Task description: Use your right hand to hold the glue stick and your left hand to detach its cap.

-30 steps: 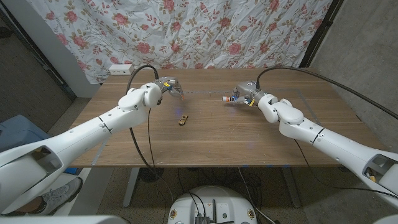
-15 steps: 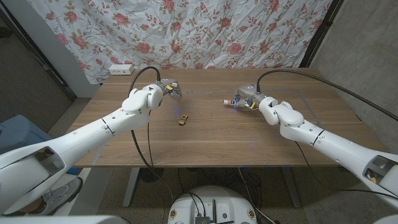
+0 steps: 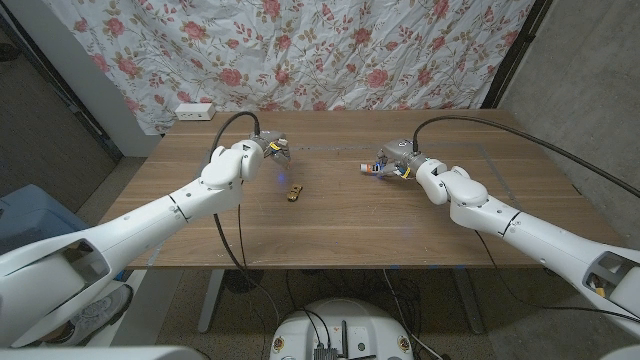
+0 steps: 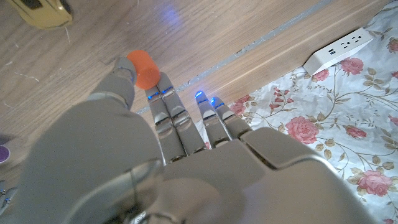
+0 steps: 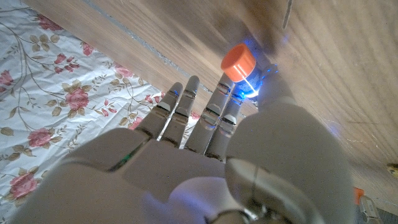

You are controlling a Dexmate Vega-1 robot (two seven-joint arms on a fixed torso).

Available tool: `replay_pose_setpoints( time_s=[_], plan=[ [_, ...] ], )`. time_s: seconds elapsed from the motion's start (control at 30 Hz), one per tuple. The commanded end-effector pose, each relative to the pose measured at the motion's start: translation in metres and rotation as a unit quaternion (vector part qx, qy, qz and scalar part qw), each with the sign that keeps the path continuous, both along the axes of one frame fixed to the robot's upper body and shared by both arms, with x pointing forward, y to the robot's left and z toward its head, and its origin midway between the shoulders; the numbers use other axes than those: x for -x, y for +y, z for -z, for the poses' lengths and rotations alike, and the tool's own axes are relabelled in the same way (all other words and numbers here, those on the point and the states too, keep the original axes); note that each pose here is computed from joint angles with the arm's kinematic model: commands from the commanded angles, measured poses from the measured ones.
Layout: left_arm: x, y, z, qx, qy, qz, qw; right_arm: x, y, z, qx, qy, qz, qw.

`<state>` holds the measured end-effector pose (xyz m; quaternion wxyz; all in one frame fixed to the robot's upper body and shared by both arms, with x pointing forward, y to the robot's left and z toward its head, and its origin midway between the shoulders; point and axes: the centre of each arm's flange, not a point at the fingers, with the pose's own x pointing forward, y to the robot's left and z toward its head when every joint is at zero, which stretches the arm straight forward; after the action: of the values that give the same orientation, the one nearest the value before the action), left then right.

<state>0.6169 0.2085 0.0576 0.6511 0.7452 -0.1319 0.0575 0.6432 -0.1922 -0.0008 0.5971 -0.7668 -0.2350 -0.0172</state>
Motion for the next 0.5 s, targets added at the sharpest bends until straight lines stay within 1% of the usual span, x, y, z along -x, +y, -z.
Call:
replay_pose_setpoints(
  time_s=[0.03,0.27,0.5],
  plan=[
    [-0.0044,0.005,0.0163,-0.002,0.011,-0.016,1.0,-0.0013,-0.0016,0.0054,0.0,0.004,0.004,1.0],
    [-0.0053,0.0085,0.023,-0.01,0.01,-0.02,1.0,-0.0028,-0.0018,0.0063,0.0,0.005,0.007,1.0],
    [-0.0059,0.0093,0.026,-0.014,0.009,-0.027,0.999,-0.0039,-0.0017,0.0068,0.001,0.007,0.006,1.0]
  ],
)
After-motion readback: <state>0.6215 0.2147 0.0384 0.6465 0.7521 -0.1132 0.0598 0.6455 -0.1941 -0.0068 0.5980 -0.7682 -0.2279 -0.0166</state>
